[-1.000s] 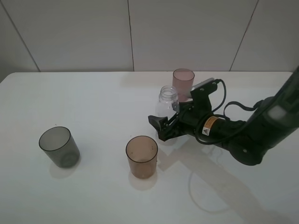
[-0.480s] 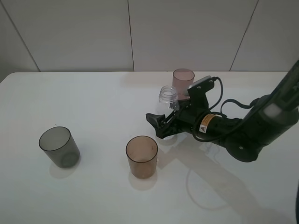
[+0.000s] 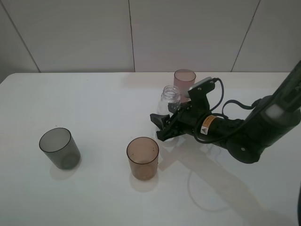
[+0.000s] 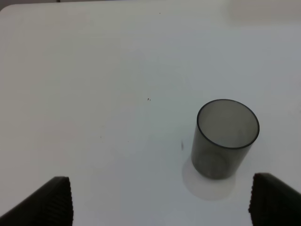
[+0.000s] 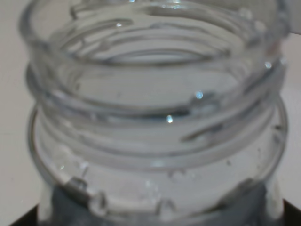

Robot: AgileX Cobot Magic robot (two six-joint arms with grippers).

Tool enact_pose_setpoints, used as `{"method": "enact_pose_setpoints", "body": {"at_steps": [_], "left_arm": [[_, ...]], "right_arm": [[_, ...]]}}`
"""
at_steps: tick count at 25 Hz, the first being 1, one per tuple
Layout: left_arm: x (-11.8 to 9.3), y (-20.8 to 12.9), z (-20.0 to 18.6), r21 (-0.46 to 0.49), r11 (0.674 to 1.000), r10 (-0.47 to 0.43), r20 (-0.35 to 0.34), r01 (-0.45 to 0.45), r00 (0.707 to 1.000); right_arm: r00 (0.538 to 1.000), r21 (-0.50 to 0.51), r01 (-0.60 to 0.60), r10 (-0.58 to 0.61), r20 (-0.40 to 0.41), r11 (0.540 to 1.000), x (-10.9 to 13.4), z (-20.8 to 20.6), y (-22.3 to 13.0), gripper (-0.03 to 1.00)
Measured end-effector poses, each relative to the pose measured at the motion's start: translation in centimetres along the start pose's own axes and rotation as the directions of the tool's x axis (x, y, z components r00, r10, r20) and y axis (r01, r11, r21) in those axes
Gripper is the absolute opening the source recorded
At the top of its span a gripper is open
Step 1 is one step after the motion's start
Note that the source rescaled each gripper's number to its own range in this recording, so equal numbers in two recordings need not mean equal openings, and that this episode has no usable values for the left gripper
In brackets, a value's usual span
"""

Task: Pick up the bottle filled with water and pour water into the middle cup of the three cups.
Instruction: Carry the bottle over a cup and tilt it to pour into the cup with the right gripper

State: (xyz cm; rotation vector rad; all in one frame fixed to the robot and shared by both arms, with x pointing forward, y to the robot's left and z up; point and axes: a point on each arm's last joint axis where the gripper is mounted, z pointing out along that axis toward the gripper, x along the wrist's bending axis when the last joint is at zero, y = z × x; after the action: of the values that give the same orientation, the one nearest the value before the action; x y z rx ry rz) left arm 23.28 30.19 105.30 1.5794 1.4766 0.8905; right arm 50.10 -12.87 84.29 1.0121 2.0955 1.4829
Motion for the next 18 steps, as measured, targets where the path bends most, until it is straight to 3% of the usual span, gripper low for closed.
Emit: {"method": "enact_pose_setpoints", "body": {"at_steps": [10, 18], "left_arm": [[0.0, 0.0, 0.0, 0.000, 1.000, 0.000, 0.000, 0.000, 1.000], [0.0, 0.0, 0.0, 0.000, 1.000, 0.000, 0.000, 0.000, 1.000]], "right_arm": [[1.000, -0.004, 0.003, -0.003, 0.000, 1.000, 0.0, -0.1, 0.3, 0.00], [0.999, 0.012, 0.051, -0.051, 0.017, 0.999, 0.2, -1.2, 3.0, 0.00]]}}
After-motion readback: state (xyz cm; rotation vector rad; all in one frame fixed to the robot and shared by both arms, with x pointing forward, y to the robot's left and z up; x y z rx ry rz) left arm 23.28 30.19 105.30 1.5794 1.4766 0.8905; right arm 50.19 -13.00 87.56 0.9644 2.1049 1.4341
